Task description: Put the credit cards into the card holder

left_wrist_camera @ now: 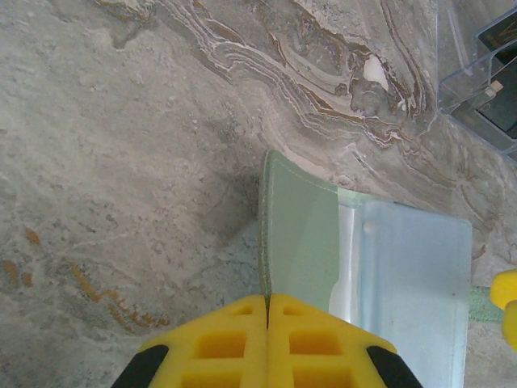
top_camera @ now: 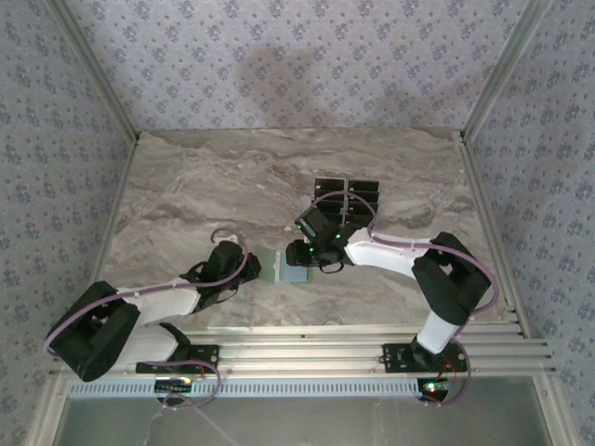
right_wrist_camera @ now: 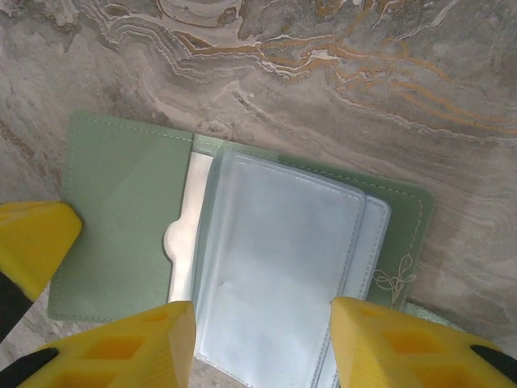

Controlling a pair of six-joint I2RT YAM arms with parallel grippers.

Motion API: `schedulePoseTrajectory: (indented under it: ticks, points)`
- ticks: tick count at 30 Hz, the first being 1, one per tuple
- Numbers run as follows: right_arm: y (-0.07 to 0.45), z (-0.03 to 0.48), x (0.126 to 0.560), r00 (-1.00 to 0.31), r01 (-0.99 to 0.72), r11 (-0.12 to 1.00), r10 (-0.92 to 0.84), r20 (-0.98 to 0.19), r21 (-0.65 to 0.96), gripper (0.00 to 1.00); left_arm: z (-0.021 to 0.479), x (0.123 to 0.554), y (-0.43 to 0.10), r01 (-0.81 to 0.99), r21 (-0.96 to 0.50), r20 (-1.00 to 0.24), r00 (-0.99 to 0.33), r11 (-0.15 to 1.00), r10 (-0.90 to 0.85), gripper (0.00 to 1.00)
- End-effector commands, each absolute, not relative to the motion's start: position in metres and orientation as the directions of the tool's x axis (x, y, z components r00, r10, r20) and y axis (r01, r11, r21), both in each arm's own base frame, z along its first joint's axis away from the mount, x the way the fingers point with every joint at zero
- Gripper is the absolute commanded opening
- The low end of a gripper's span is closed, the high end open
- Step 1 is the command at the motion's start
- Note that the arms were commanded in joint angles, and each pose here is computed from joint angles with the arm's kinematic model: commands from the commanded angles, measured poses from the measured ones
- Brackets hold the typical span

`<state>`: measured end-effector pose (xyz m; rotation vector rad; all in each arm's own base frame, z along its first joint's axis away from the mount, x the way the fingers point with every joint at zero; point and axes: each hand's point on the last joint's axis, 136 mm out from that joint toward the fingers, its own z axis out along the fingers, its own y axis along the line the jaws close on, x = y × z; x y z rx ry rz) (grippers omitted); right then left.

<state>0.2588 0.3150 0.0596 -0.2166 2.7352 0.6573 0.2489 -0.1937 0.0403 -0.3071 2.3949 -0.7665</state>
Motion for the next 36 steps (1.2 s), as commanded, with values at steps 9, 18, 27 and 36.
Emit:
schedulePoseTrajectory:
  ticks: [9,18,27,36]
  points:
    - [0.313,0.034,0.262,-0.955,-0.173,0.899,-0.052,-0.293,0.404,0.5,0.042,0.25,-0.192,-0.032,-0.585,-0.491,-0.782,0.811,-0.385,0.0]
    - [0.318,0.029,0.26,-0.966,-0.147,0.875,-0.028,-0.256,0.46,0.5,0.034,0.249,-0.192,-0.036,-0.58,-0.482,-0.791,0.814,-0.378,0.0]
    - [0.335,0.037,0.261,-0.974,-0.124,0.809,0.01,-0.225,0.574,0.5,0.029,0.248,-0.193,-0.037,-0.577,-0.477,-0.796,0.816,-0.373,0.0]
    - [0.36,0.044,0.262,-0.976,-0.152,0.781,-0.02,-0.218,0.606,0.5,0.024,0.248,-0.194,-0.039,-0.577,-0.469,-0.801,0.816,-0.371,0.0]
